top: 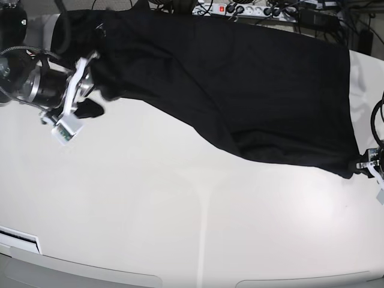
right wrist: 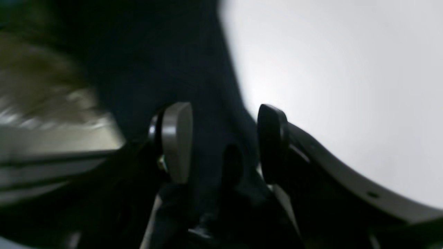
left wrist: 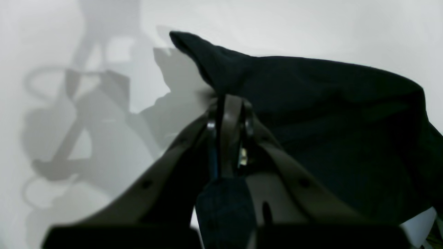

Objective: Layout the t-shirt on the table in an organized manner, then fold the t-shirt properly
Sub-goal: 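Regrasp the shirt corner with the right gripper and pull it outward, then drag the held corner with the right gripper along the shirt's side, then pull both held corners apart to stretch the shirt flat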

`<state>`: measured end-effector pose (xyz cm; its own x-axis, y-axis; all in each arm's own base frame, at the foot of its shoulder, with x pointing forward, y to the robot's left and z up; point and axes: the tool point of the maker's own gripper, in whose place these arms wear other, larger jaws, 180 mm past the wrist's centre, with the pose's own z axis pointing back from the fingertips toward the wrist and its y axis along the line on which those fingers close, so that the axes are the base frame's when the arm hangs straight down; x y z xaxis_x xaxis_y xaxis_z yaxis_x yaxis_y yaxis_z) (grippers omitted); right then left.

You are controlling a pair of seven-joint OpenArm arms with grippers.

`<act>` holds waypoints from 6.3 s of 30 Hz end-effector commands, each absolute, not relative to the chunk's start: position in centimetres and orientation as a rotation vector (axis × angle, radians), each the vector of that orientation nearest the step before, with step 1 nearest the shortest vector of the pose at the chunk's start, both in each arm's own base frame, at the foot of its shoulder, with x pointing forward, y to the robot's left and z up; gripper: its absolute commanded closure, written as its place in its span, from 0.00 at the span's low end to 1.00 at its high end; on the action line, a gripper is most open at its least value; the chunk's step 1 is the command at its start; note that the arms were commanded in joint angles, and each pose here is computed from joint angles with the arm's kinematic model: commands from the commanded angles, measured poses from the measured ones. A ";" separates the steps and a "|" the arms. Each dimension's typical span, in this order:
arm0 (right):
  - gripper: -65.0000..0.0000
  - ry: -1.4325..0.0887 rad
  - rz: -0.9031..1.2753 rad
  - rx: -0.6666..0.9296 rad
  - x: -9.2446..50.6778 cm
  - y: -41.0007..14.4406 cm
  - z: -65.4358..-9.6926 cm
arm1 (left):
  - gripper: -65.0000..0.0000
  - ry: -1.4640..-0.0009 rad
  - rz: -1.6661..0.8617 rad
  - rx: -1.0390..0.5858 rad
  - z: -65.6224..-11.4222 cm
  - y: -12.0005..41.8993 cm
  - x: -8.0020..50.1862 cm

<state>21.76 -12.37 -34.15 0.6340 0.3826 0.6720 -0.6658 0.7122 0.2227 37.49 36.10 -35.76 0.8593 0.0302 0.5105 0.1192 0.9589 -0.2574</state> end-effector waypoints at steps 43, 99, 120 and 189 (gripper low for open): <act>1.00 -0.892 0.541 0.366 31.5 -15.4 -30.2 | 1.00 -0.619 -0.044 -0.288 -33.4 36.7 39.1; 0.84 -0.587 0.687 -0.040 41.2 -17.1 -38.0 | 1.00 -0.635 -0.042 -0.289 -33.3 36.7 39.3; 0.47 -0.826 0.350 0.184 46.0 -15.6 -32.2 | 1.00 -0.632 -0.043 -0.287 -33.3 36.7 39.3; 1.00 -1.063 0.253 0.313 53.2 -15.1 -28.2 | 1.00 -0.847 0.001 -0.226 -28.8 38.1 43.6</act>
